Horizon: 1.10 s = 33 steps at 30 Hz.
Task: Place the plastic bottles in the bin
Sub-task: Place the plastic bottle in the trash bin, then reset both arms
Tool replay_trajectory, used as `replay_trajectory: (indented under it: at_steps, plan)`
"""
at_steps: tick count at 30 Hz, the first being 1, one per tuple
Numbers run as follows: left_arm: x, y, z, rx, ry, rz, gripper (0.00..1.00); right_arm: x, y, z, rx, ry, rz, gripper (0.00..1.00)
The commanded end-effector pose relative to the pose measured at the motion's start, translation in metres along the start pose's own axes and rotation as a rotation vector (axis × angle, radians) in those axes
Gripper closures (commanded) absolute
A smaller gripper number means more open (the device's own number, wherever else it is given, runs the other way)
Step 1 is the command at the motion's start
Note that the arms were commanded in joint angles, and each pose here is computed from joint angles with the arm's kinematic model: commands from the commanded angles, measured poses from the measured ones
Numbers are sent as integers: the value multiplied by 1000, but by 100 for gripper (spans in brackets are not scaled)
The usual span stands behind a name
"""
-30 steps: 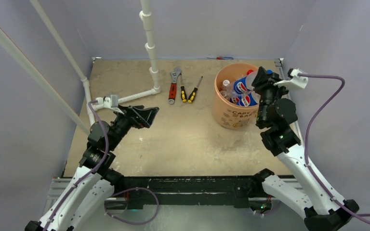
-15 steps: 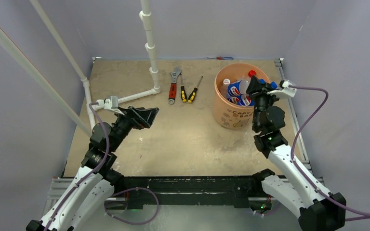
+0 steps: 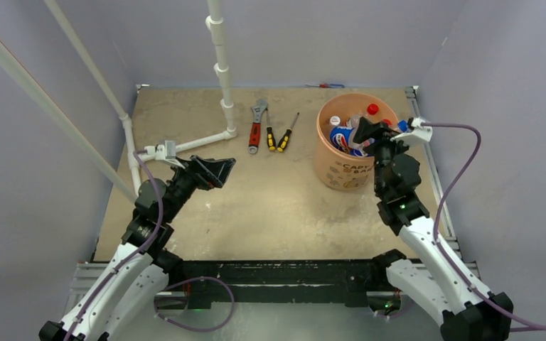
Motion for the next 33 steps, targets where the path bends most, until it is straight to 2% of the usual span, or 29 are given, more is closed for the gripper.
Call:
replay_trajectory:
  at_steps: [1, 9, 17, 22, 24, 29, 33]
  plan:
    - [5, 1, -3, -19, -13, -27, 4, 28, -7, 6, 2, 26, -22, 21]
    - [7, 1, -1, 5, -6, -30, 4, 74, -18, 15, 2, 30, -53, 1]
    - [14, 5, 12, 122, 37, -6, 2, 118, -54, 18, 46, 49, -70, 1]
    - [11, 7, 31, 250, 85, 56, 2, 114, -73, 8, 38, 12, -6, 1]
    - [11, 6, 37, 301, 110, 85, 1, 103, -80, 14, 105, -24, 42, 1]
    - [13, 2, 51, 409, 136, 119, 1, 94, -119, 58, 486, -72, 62, 1]
    - [12, -3, 57, 454, 128, 124, 1, 85, -142, 65, 589, -11, 94, 1]
Point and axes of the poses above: each gripper's point midway between its finger pads, its own y axis out along the fingers, its own z axis along the line the jaws close on, x = y × z, the point moved 1 cm from there along -y, back along the fingers
